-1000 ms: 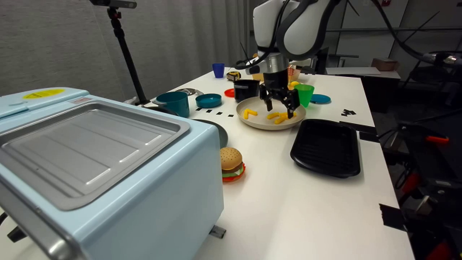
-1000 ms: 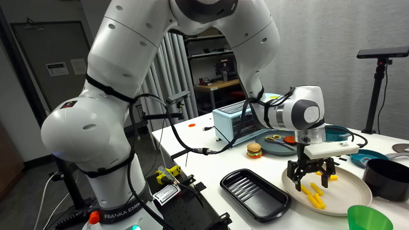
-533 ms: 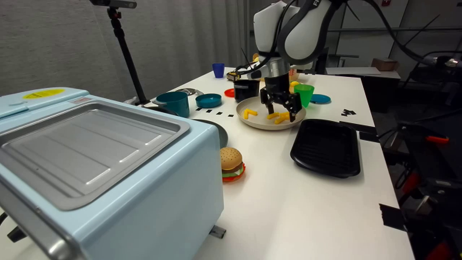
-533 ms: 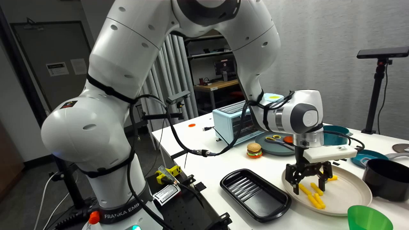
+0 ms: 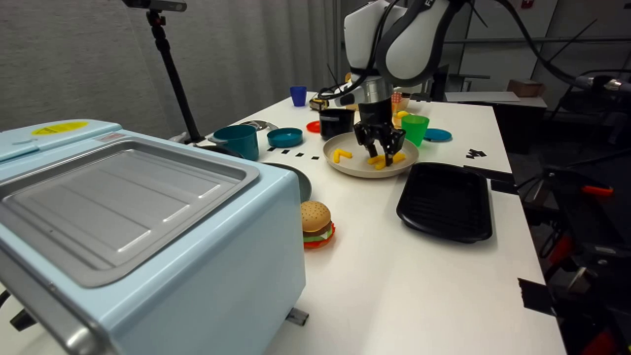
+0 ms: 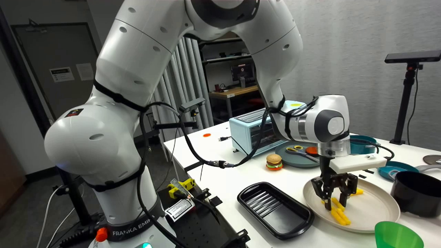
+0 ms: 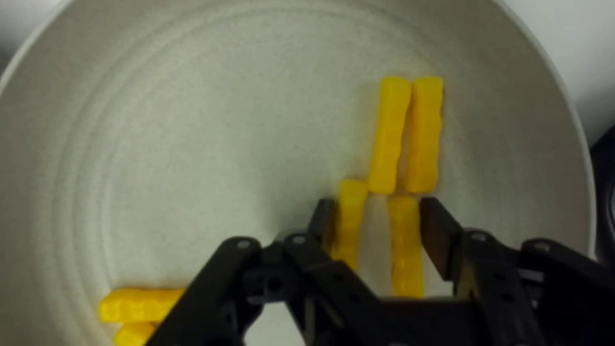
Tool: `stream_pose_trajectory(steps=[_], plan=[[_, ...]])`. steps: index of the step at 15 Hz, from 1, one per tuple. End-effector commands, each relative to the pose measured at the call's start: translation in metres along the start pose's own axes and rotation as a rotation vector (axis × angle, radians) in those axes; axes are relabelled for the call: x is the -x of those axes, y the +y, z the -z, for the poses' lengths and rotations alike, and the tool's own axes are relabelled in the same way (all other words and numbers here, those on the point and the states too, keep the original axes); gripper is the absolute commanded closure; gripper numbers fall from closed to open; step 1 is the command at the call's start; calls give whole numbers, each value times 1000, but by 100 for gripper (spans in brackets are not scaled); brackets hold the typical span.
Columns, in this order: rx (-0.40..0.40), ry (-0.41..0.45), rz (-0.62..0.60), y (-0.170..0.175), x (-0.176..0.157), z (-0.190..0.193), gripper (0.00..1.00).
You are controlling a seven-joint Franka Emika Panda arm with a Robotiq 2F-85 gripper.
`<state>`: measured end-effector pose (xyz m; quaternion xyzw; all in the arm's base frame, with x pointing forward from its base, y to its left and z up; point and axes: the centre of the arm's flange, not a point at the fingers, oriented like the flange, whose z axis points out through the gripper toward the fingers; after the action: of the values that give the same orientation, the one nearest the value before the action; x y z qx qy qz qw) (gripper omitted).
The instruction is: Put the chips in the green cup
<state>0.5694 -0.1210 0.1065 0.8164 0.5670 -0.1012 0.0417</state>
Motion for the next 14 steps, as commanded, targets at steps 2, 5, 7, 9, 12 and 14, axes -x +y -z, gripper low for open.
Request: stream_pose_trajectory(steps=[2, 5, 7, 9, 12, 14], plan=[[8, 8, 23, 4, 1, -4, 88], [10, 0, 7, 7, 4, 2, 93], [15, 1, -8, 9, 9, 11, 93], [17, 0, -30, 12, 18, 22, 93], [32, -2, -64, 17, 35, 44, 93], [43, -10, -82, 18, 47, 60, 93]])
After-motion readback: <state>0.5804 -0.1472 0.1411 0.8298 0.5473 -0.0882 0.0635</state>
